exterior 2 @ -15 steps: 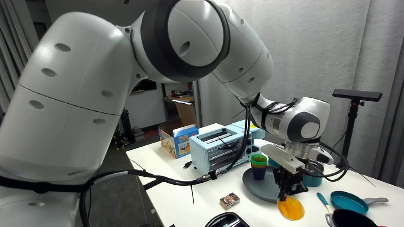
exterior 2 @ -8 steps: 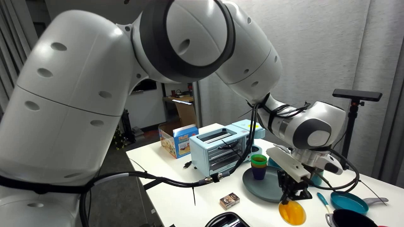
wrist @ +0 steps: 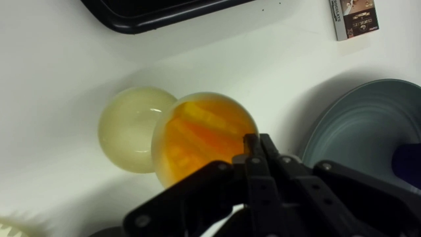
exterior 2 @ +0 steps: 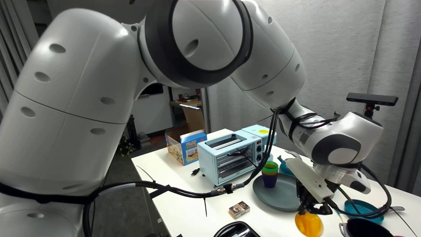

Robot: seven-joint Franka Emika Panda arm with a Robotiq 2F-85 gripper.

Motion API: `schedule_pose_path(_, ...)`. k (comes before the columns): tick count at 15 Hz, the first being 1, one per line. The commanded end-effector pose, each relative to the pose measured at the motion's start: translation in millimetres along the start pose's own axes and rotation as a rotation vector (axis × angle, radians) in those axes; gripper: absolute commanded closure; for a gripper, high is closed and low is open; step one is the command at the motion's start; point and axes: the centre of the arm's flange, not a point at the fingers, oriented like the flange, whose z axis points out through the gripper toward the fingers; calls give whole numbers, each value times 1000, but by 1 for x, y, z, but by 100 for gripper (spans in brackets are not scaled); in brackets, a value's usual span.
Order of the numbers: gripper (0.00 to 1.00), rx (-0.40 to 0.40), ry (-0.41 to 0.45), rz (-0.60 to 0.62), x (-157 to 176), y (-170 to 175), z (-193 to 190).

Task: Pour the contents out of the white bowl

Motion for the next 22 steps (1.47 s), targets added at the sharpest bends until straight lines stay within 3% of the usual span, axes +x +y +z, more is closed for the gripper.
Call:
schedule_pose_path(1, 99, 81, 26, -22, 1, 8, 0)
schedule_pose_path(9, 99, 217, 27, -49, 6, 23, 12)
schedule_pose_path(22, 99, 327, 72, -75, -2, 46, 14)
